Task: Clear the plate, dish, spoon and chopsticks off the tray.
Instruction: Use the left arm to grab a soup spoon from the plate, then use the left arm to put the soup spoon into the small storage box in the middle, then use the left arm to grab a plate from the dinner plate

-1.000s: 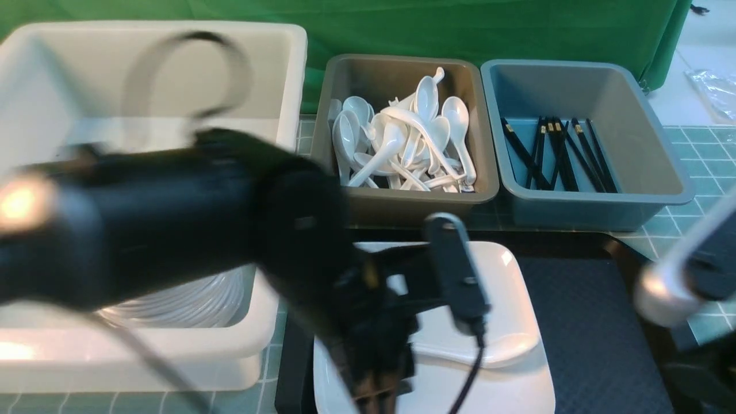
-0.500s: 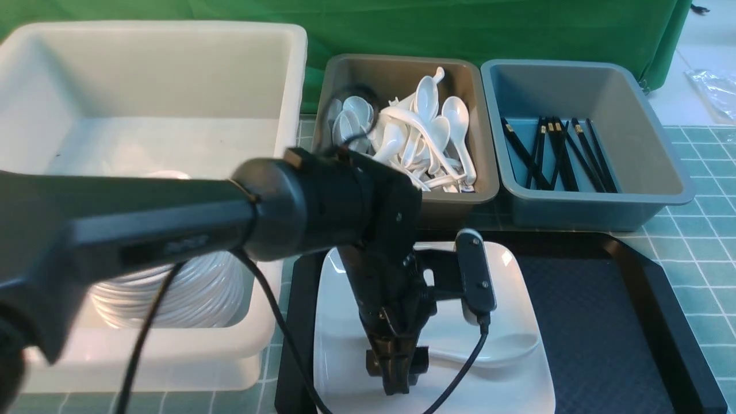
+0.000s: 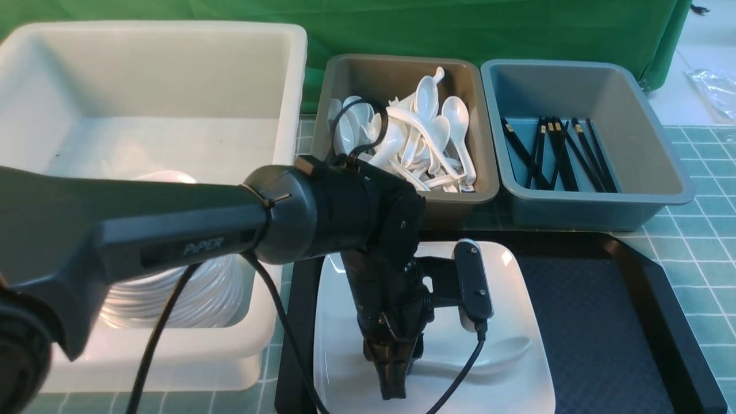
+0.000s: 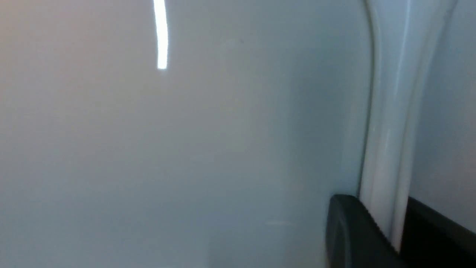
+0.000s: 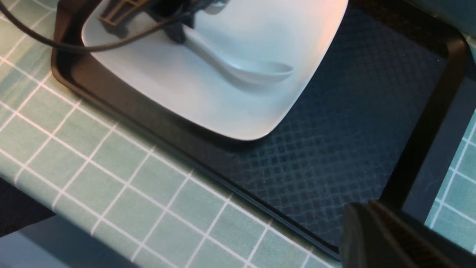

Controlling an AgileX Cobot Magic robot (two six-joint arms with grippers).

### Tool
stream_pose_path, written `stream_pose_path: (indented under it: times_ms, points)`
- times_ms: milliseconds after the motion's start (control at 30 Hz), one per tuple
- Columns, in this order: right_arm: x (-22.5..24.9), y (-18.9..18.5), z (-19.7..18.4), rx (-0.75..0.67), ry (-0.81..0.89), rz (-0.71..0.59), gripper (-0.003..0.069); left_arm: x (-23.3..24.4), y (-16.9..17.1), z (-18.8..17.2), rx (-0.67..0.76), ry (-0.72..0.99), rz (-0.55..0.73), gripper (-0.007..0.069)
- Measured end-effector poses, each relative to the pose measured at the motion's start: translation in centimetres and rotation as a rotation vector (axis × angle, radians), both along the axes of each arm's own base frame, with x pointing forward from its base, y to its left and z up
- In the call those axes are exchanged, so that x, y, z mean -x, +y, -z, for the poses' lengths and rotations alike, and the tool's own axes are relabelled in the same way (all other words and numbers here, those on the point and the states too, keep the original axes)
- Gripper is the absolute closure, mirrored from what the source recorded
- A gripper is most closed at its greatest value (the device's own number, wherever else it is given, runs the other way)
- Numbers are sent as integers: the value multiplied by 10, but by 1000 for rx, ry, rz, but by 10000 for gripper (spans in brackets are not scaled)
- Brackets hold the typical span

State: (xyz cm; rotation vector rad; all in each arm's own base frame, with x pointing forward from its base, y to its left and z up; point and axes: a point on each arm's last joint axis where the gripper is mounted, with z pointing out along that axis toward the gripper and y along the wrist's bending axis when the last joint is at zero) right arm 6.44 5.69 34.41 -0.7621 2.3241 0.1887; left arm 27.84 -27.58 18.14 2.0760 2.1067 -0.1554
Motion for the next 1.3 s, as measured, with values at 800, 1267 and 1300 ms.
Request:
stream_pose_path:
  times_ms: [800,1267,1300]
  points:
    - [-3,7,-6,-77,-63,-30,592,-191,65,-87,542,-339,-901,394]
    - [-3,6,-6,-62,-66,-43,573,-96,64,-145,267,-85,-646,394]
    - [-3,6,-6,-57,-70,-48,572,-80,60,-149,264,-77,-603,460]
